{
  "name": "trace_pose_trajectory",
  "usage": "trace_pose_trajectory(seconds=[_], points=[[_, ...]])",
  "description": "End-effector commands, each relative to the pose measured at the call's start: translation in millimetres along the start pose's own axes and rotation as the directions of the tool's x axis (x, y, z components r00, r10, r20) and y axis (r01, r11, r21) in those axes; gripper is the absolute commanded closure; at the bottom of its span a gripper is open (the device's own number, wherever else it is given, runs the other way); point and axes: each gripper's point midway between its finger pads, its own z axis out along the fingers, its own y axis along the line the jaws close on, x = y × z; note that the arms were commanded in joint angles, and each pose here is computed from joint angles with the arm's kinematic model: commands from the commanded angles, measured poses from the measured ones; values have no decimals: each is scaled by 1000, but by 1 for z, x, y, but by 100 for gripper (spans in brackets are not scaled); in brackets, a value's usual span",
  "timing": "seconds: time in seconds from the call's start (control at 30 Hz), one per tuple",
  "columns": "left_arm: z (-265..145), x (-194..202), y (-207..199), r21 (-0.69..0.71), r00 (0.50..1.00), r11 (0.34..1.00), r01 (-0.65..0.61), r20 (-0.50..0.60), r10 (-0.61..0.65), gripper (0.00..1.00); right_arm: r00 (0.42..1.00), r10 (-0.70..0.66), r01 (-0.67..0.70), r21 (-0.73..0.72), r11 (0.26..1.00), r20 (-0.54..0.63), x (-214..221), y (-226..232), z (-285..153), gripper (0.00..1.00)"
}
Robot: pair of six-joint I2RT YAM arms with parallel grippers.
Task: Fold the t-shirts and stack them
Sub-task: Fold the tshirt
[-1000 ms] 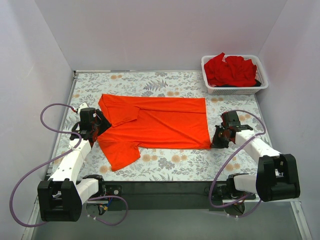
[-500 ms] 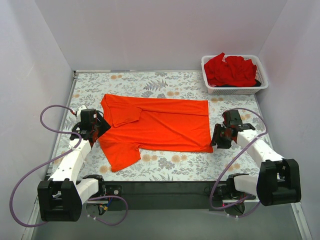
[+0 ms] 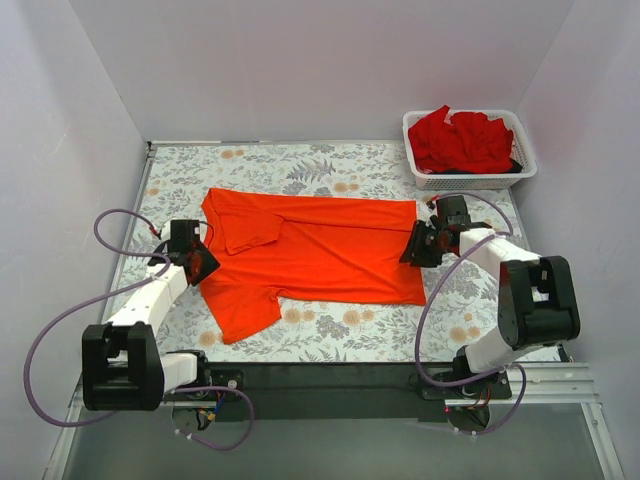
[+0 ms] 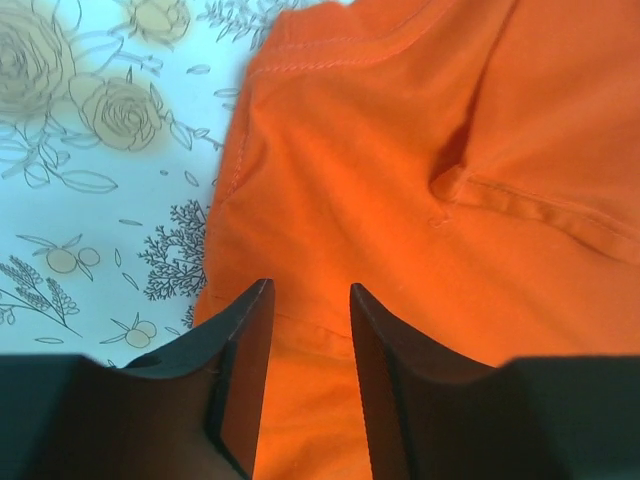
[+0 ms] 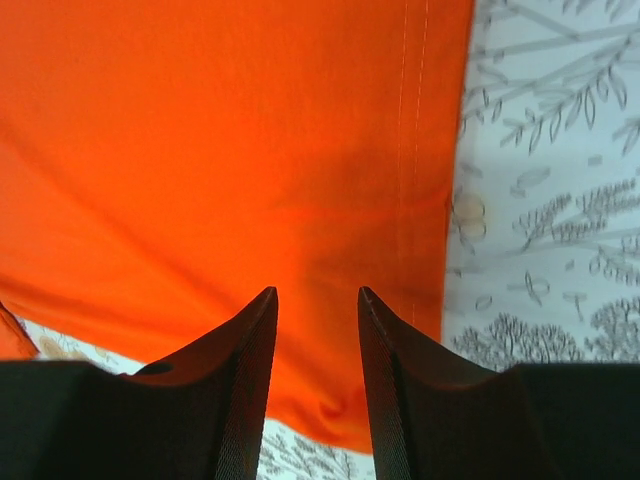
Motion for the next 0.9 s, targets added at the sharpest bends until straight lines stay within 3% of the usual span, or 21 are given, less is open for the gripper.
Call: trace_pose_trajectory(seconds=[0.0, 0.17, 0.6, 0.87], points=[[7, 7, 9, -45, 999, 999, 21, -36, -22, 67, 994, -25, 32, -56, 998, 111, -46, 19, 4, 56], [23, 9, 32, -125, 992, 988, 89, -80, -99, 76, 996, -8, 9, -7, 1000, 90, -54, 2, 24, 56], [32, 22, 40, -152, 979, 982, 116, -151, -139, 81, 994, 31, -32, 2, 999, 103, -86, -20, 38, 56], [4, -11, 23, -59, 986, 986, 157, -43, -160, 50, 993, 10, -8, -16, 1000, 121, -66, -6, 1, 50]])
